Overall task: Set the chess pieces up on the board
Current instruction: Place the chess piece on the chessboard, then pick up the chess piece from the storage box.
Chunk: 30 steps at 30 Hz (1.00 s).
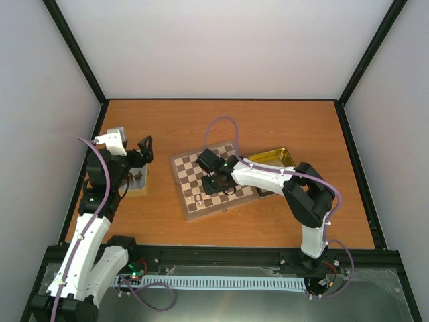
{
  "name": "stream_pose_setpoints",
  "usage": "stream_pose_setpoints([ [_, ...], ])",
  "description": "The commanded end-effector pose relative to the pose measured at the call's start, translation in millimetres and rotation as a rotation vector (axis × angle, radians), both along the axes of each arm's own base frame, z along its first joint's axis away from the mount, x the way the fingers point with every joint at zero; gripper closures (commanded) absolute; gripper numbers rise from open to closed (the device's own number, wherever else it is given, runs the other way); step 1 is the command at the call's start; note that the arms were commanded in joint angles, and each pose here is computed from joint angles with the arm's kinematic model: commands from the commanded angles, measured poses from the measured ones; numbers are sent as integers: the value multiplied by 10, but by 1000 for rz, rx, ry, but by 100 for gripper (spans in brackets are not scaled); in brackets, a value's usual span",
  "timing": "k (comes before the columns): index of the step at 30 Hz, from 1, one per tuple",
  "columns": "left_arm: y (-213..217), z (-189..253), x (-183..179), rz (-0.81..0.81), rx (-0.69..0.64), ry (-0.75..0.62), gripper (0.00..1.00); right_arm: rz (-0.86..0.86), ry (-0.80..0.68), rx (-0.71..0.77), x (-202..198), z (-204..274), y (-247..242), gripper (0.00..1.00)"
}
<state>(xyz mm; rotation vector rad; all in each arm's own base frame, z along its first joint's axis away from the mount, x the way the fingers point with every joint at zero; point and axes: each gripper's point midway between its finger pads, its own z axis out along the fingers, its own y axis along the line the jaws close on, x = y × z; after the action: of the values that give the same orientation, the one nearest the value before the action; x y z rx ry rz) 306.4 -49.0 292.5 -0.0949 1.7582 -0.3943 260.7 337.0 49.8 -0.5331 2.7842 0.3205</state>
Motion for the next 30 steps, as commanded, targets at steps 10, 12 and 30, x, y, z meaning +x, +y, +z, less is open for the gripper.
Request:
stream_pose_setpoints([
  [10,-17,192,-25,-7,-18,-50,0,-238,-235,-28,635,605,-543,69],
  [12,-18,191,-24,-7,-18,-50,0,-322,-260,-46,727,662,-887,69],
  [30,-15,191,-14,-5,-16,-50,0,-714,-283,-176,931,429,-2753,66],
])
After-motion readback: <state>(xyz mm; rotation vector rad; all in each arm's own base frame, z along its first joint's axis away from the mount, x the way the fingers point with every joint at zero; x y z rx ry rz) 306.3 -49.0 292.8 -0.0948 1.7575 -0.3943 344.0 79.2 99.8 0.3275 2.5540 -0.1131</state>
